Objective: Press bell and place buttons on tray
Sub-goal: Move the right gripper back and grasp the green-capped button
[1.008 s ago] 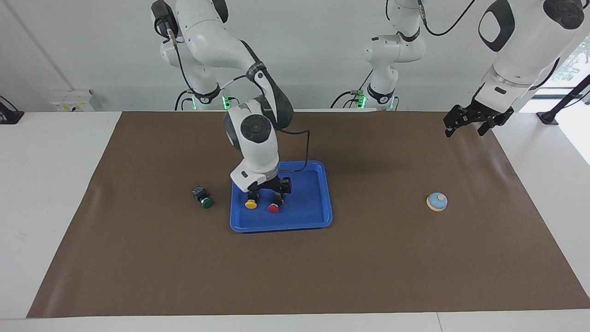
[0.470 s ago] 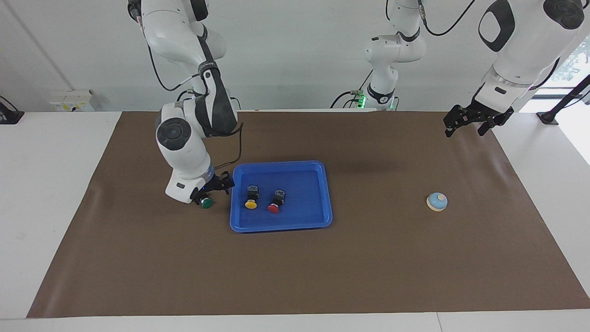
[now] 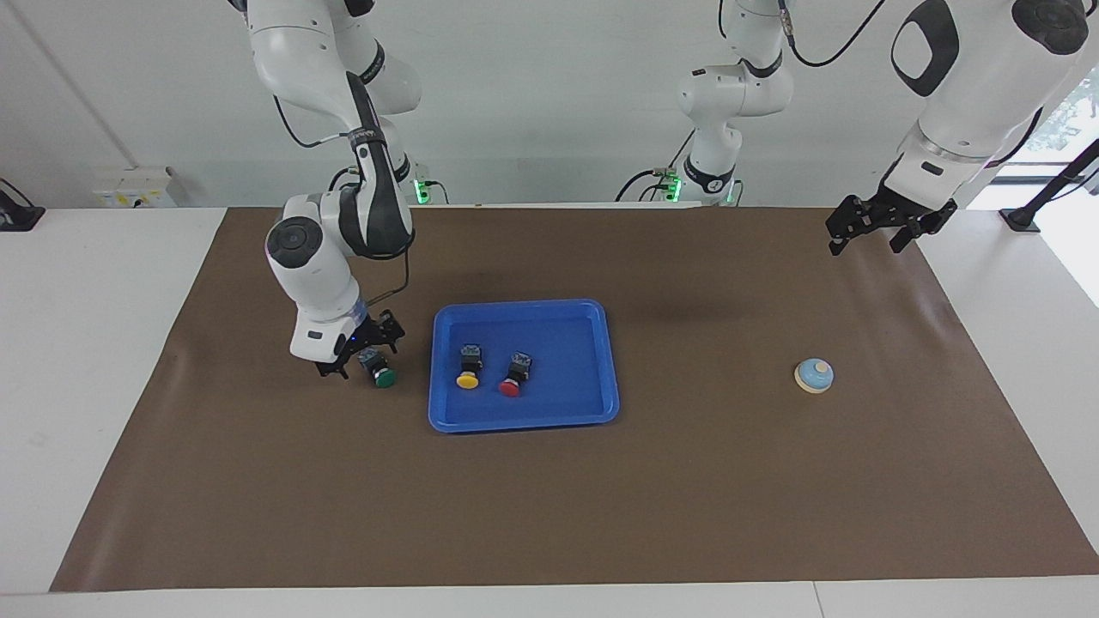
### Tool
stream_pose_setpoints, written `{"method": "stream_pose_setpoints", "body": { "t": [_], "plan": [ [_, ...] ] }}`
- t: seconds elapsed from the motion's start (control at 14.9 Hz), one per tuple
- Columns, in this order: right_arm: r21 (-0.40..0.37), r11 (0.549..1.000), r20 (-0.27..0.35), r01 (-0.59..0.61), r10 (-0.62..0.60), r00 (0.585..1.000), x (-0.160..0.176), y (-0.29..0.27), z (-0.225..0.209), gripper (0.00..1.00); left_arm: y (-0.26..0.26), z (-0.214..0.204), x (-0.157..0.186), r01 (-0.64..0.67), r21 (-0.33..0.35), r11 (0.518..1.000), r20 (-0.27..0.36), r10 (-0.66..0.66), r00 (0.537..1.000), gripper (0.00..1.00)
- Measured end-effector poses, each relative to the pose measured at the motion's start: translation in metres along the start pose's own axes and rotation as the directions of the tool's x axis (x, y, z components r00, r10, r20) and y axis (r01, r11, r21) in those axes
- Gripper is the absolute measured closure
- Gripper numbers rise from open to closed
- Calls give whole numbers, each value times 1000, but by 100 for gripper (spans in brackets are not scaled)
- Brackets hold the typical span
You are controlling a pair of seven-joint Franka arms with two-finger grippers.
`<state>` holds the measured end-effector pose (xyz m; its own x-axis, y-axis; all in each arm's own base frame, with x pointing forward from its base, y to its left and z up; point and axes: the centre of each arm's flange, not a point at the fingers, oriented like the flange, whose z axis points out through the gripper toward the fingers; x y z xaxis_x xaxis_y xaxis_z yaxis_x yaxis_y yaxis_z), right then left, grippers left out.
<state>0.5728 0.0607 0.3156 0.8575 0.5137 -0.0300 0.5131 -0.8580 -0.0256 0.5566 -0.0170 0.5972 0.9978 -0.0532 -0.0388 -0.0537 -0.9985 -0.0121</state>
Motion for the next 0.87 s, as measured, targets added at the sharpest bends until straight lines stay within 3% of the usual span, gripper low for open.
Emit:
{"method": "stream_pose_setpoints", "body": {
  "t": [0.6, 0.67, 0.87],
  "plan": [
    [-30, 999, -57, 20, -21, 998, -30, -16, 30, 3, 0, 0, 0, 0, 0, 1000, 0, 0, 1000, 0],
    [-30, 999, -58, 17, -19, 998, -32, -16, 33, 10, 0, 0, 0, 0, 0, 1000, 0, 0, 1000, 0],
    [-34, 999, -66, 10, -12, 998, -35, -15, 32, 45, 0, 0, 0, 0, 0, 1000, 0, 0, 1000, 0]
  ]
}}
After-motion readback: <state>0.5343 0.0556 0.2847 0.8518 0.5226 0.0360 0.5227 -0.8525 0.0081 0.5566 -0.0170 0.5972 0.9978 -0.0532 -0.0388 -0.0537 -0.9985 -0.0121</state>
